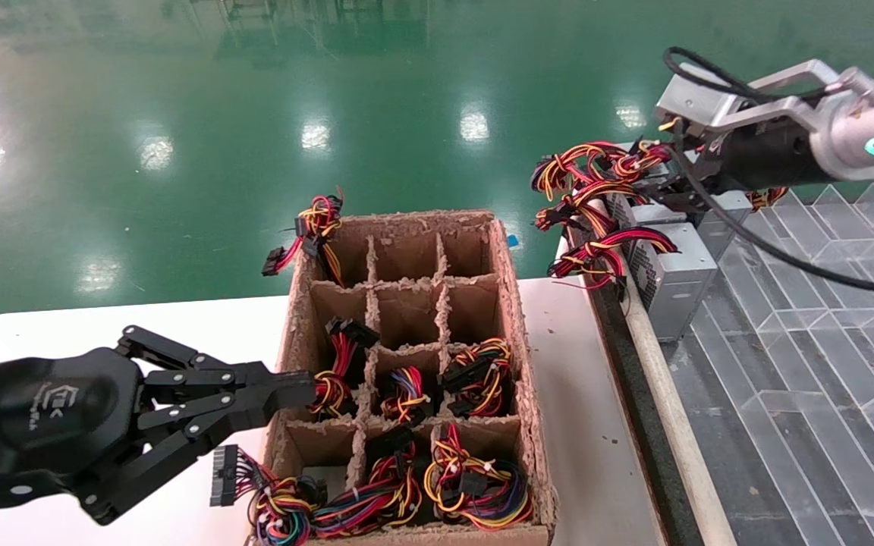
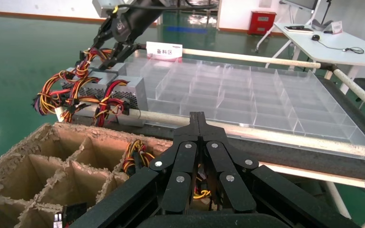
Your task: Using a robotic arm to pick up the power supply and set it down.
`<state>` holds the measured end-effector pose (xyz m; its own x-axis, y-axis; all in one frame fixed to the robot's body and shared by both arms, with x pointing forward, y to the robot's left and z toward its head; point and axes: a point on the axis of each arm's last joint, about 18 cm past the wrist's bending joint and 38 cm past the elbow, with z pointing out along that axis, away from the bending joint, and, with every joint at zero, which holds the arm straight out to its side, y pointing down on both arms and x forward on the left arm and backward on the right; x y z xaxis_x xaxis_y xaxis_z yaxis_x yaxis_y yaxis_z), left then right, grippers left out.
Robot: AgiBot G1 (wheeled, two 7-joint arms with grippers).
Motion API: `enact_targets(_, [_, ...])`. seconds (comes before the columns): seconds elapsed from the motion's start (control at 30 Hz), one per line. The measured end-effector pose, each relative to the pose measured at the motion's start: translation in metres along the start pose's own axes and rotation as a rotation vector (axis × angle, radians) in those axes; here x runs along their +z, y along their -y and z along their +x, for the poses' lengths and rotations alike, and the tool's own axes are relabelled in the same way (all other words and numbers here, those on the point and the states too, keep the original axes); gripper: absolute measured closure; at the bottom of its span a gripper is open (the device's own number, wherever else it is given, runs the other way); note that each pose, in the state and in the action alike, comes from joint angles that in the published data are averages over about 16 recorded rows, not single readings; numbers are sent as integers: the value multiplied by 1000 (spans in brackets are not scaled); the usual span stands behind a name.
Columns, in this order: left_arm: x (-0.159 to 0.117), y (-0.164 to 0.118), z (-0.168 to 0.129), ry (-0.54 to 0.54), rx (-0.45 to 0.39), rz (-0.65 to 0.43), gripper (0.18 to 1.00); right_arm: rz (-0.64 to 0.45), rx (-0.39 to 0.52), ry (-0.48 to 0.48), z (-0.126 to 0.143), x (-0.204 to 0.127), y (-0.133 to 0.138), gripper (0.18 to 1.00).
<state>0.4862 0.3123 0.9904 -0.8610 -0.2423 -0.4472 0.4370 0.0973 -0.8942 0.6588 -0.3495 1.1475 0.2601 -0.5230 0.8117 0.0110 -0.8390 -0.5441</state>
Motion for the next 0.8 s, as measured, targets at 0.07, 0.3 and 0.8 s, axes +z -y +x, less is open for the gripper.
enact_targets(0.07, [0,0,0,0,0,0,993,12,-1,9,1,-5,4,621])
enact_targets(0.3, [0,0,0,0,0,0,993,136,6,8,6,-32,28,456])
enact_targets(0.8, [0,0,0,0,0,0,993,438,68,63,-21,-68,46,230])
